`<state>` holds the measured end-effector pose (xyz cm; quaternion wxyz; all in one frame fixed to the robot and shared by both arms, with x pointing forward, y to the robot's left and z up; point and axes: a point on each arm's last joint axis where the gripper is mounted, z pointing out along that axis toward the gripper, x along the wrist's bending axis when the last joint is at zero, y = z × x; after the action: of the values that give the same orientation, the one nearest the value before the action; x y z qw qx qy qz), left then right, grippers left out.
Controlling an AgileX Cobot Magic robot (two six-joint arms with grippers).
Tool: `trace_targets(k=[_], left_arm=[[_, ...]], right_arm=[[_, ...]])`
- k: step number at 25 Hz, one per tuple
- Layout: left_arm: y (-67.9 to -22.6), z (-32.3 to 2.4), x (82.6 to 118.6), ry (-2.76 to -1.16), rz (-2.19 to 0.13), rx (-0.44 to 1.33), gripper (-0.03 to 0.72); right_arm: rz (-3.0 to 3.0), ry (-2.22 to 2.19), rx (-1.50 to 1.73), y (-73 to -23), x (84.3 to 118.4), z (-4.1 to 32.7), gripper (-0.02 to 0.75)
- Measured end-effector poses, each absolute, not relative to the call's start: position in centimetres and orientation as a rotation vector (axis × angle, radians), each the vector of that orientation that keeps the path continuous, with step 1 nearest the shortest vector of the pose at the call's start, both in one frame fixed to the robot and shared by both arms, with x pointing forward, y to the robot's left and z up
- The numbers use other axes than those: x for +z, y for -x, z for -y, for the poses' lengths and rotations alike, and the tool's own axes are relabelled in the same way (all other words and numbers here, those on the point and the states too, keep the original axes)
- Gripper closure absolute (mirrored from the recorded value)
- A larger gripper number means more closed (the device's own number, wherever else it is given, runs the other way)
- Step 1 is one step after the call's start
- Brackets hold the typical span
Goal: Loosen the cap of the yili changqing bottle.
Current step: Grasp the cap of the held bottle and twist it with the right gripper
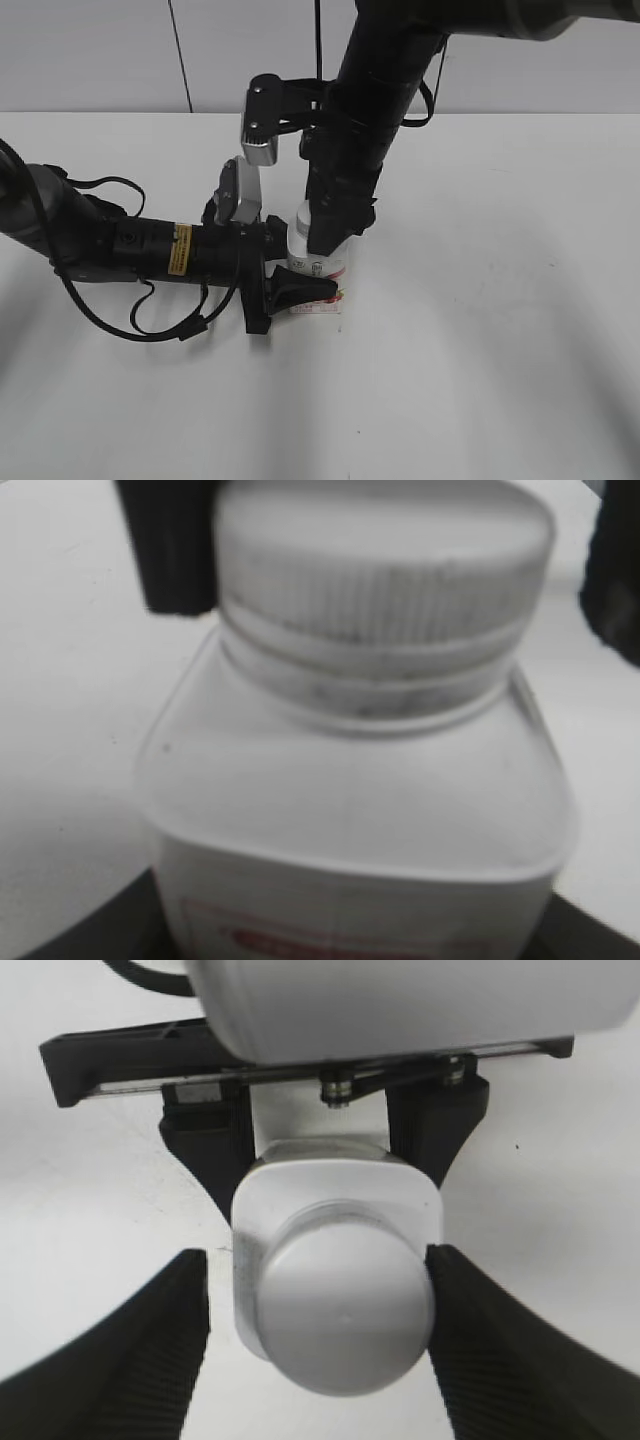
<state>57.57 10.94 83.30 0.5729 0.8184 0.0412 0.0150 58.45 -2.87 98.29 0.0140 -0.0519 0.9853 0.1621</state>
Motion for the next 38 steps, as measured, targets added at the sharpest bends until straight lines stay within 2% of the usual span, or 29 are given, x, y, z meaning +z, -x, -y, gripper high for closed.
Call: trace_targets(k=[10, 25, 38], left_arm=[[-57.6, -10.9, 83.3, -1.918, -0.1, 0.033, 0.294], [-57.6, -10.9, 83.3, -1.918, -0.102, 0.033, 0.294], [-57.6, -10.9, 83.3, -1.917, -0.106, 0.031, 0.294]], right_arm=[[-3.059, -0.162, 0.556, -58.2, 100.3, 3.0, 0.204], [-2.835, -1.434, 0.472, -58.2, 100.4, 3.7, 0.204], [-2.768, -1.679, 0.56, -58.0, 100.6, 2.9, 0.204]])
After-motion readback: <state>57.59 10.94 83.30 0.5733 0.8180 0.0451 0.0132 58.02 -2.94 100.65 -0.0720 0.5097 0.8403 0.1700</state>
